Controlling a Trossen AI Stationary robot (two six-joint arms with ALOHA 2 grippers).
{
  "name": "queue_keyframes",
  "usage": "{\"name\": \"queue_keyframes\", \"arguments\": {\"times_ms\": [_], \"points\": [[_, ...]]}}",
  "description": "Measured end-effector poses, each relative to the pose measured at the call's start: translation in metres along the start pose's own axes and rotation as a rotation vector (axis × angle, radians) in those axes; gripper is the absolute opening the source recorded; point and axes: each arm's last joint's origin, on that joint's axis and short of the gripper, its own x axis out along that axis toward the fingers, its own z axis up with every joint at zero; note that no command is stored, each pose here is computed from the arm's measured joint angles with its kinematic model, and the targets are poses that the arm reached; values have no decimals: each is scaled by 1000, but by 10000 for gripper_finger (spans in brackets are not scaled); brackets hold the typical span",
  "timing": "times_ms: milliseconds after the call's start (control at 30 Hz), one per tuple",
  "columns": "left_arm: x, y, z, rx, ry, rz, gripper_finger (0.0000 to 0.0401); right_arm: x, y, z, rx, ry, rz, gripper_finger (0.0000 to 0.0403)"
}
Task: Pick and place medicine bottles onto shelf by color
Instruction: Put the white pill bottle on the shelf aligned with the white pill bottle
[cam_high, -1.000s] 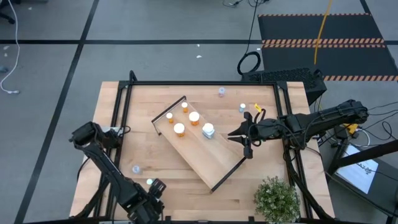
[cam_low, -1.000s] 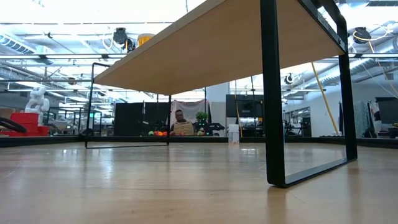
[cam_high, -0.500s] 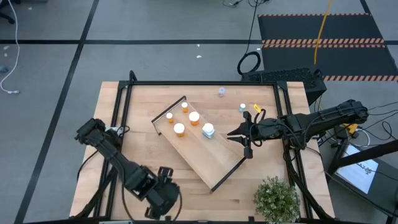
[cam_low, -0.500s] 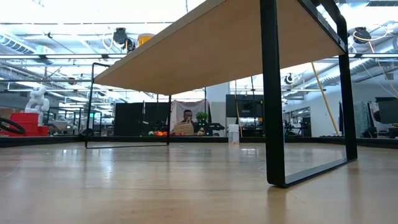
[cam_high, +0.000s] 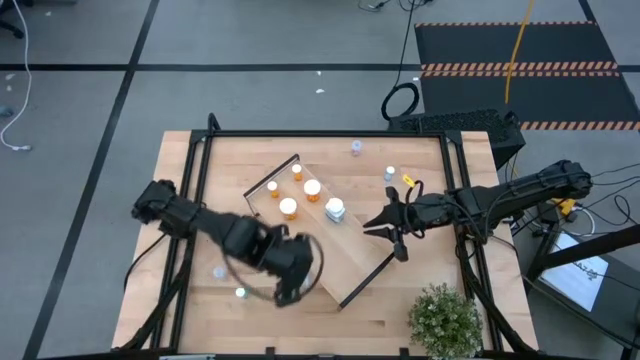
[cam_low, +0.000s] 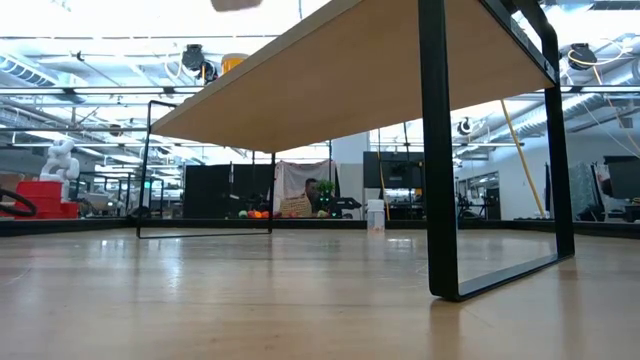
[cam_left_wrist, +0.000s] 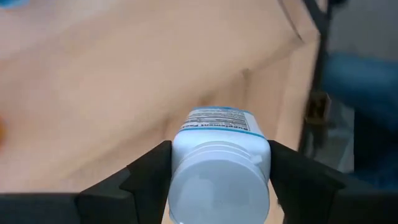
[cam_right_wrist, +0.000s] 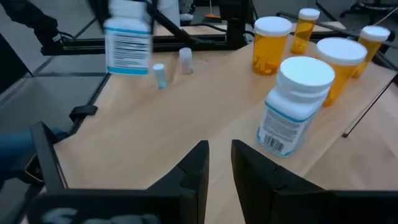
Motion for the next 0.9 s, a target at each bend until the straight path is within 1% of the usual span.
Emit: {"name": "queue_keyframes", "arguments": {"times_ms": [167,333,433,533,600,733,900], "points": [[1,31,20,-172,-6,33,245,0,-1,0,-34,-2,-5,61],[1,56,34,-204,-12,56,245,0,-1,0,-39,-2,-10,61],[1,65,39,-237,-19,66,246,0,-1,0,-41,-3,-10,61],[1,68,40,-250,-19,67,246,0,-1,0,-69,-3,-12,61],[1,68,40,-259,-19,66,246,0,-2,0,-110,-2,-15,61],[1,67,40,-322,-22,65,246,0,-7,2,-197,-6,-38,61],[1,67,41,-392,-28,62,246,1,-16,3,-238,-4,-75,61]]}}
